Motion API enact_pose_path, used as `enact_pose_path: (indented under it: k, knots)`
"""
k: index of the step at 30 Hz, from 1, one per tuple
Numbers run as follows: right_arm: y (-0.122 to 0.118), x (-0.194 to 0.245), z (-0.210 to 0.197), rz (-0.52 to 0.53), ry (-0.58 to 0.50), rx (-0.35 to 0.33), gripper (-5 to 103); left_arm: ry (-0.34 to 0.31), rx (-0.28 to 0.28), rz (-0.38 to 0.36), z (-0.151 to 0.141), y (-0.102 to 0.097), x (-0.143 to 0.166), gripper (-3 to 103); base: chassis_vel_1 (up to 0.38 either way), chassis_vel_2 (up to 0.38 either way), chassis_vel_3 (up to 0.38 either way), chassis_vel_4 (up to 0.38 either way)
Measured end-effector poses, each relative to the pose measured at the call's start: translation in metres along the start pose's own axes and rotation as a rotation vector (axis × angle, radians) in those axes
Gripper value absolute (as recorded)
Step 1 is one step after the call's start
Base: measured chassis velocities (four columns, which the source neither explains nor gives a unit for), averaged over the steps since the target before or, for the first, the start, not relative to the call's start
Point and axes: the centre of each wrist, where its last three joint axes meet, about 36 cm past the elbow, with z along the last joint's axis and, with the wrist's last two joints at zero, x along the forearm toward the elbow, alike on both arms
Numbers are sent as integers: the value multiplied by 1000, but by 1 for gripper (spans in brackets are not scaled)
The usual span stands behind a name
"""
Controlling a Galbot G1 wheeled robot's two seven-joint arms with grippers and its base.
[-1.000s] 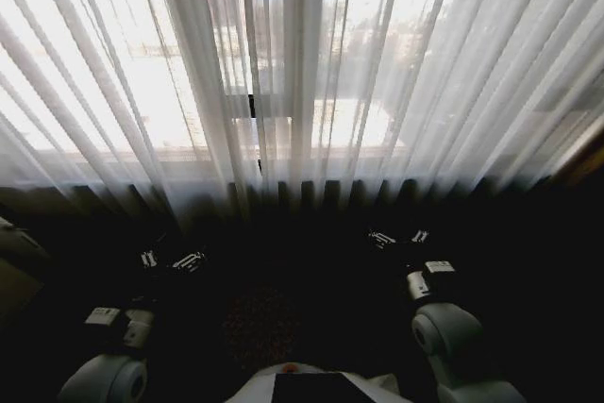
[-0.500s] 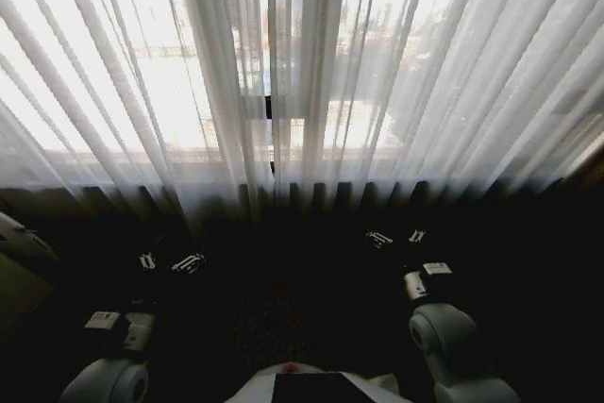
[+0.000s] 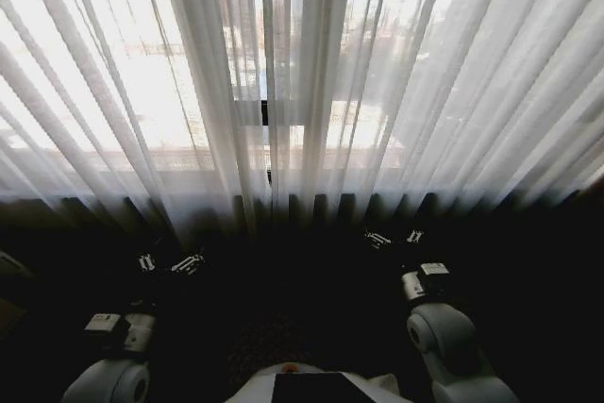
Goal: Open the curtains by pulling them apart, changing their state from closed to fully open.
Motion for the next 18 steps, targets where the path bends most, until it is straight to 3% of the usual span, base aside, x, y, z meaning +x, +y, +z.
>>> enact_pose_path:
  k: [18]
  knots:
    - [2, -1, 4, -5, -6, 8, 100, 2, 0, -10, 3, -1, 1, 100, -276, 271, 271, -257]
